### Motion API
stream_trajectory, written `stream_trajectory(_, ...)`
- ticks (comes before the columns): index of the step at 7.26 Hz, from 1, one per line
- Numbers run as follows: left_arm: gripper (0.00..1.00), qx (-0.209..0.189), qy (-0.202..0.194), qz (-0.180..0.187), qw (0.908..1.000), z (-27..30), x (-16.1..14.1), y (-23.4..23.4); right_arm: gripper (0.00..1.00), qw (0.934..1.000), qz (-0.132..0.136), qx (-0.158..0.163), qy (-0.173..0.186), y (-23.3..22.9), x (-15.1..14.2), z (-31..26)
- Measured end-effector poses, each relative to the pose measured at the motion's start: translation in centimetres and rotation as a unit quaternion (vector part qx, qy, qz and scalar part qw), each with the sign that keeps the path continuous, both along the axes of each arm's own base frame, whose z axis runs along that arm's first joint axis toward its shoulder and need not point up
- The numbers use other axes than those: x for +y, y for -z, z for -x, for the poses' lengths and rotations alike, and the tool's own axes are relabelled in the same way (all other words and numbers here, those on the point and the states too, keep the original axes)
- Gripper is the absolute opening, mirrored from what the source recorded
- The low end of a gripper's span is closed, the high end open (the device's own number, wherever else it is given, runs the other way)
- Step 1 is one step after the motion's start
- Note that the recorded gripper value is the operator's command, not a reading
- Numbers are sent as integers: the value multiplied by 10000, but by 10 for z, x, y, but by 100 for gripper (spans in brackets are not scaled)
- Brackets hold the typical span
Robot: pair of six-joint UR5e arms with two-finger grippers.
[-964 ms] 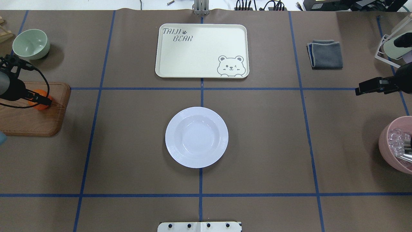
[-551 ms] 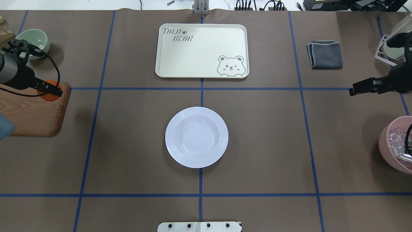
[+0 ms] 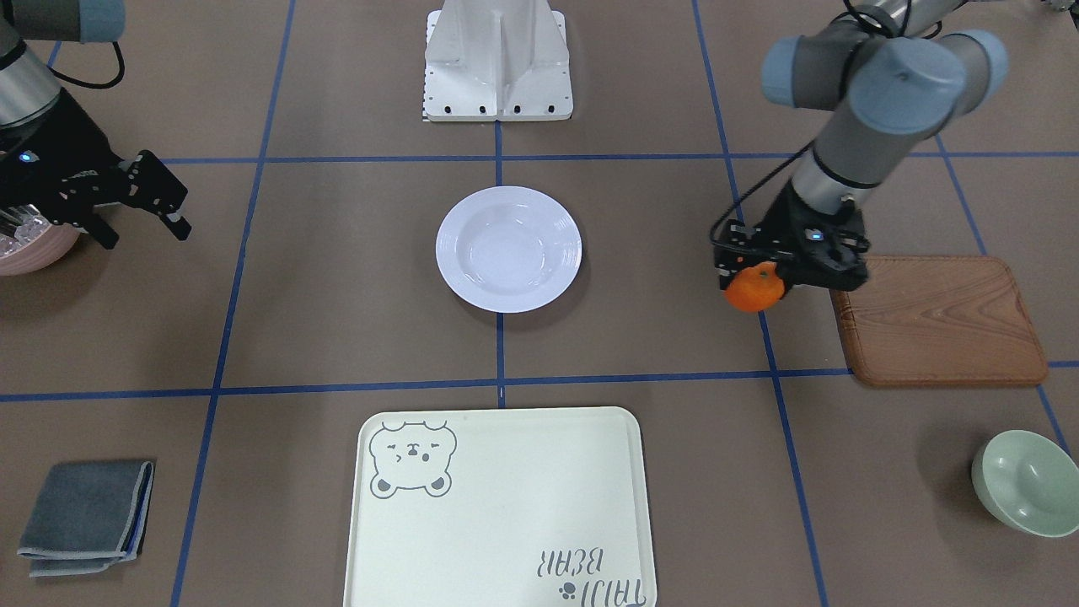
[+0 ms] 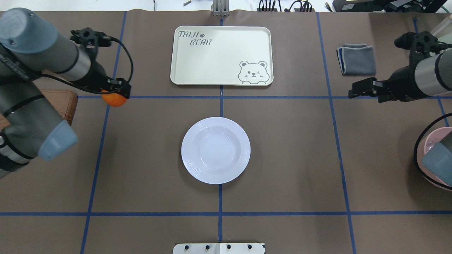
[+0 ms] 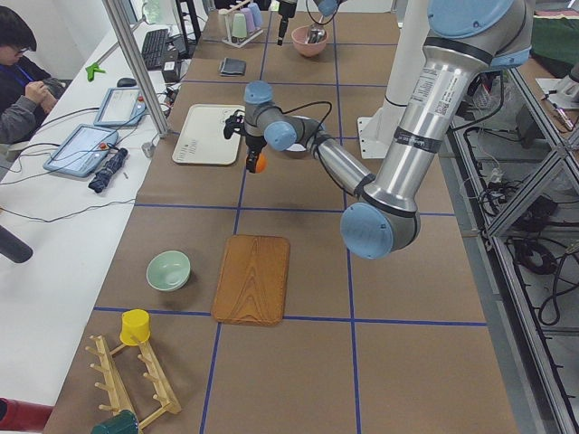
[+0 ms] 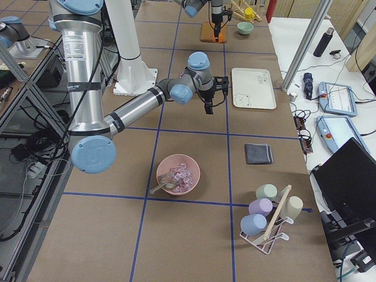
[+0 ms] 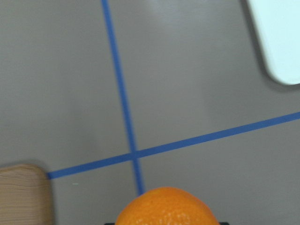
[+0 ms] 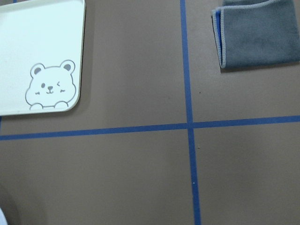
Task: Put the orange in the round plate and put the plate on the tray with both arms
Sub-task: 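Carry the orange onto the white plate with the left gripper while the right arm approaches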
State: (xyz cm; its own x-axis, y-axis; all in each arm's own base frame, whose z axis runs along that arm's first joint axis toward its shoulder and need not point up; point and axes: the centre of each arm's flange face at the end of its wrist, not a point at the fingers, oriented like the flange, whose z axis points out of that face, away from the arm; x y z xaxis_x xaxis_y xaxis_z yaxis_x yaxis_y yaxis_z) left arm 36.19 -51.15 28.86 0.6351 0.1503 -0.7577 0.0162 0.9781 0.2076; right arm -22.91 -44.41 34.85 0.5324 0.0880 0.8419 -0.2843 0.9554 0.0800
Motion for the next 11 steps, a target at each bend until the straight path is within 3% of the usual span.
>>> stream_trajectory(1,0,-8,71,193,9998,-37,15,39,98,9981,298,-404,-365,11,7,16)
stream_trajectory(3,0,12,203,452,9988,-98,54,92,98,9850,718,-1230,-975,24,27,49)
stream_trajectory(6,0,-122,407,650,9970,-187,95,121,98,9673,747,-1991,-1381,36,65,96)
stream_trajectory(7,10,-170,433,719,9963,-211,98,128,98,9642,718,-2148,-1381,36,74,101)
stream_trajectory(9,98,-255,425,768,9958,-237,101,129,98,9612,621,-2296,-1401,34,96,120)
stream_trajectory(11,98,-260,484,536,9971,-261,114,117,98,9577,568,-2482,-1343,33,113,135)
